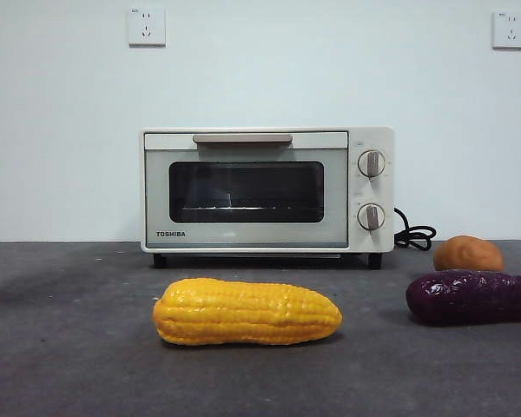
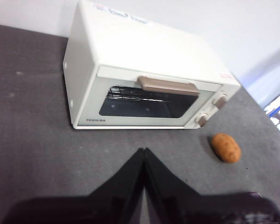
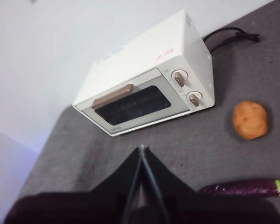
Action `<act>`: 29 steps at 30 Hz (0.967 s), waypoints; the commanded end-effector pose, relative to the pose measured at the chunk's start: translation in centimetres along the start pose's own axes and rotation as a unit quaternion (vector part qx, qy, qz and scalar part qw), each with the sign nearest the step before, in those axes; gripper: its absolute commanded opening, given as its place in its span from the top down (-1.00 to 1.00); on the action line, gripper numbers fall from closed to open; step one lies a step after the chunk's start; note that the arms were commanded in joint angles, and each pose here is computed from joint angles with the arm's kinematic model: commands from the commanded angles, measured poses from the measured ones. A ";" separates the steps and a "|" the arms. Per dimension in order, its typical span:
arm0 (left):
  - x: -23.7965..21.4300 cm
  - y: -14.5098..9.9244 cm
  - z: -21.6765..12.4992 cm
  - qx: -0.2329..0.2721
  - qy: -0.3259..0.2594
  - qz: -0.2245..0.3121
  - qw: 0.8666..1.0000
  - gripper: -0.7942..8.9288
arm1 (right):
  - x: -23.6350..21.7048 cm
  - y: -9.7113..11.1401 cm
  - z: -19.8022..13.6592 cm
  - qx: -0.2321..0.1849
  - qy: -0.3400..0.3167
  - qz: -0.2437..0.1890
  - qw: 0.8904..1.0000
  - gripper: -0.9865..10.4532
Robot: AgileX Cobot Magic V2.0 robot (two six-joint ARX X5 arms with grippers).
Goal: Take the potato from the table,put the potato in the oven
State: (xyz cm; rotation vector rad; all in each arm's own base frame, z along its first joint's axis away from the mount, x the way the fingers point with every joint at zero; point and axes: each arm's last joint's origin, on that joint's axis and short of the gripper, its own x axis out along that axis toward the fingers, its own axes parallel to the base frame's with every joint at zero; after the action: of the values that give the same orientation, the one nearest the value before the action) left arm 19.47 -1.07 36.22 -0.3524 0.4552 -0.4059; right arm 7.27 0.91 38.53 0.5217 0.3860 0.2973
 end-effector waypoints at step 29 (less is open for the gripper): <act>18.3 -1.2 8.5 0.042 0.139 -0.059 0.988 0.85 | 8.5 -0.7 6.7 -0.017 0.206 -0.069 0.976 0.83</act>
State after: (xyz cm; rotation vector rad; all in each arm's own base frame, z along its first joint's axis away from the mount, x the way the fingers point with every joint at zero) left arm 37.86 -7.96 37.83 -0.2548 0.6922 -0.5806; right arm 17.83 0.57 40.94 0.4065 0.8239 0.2681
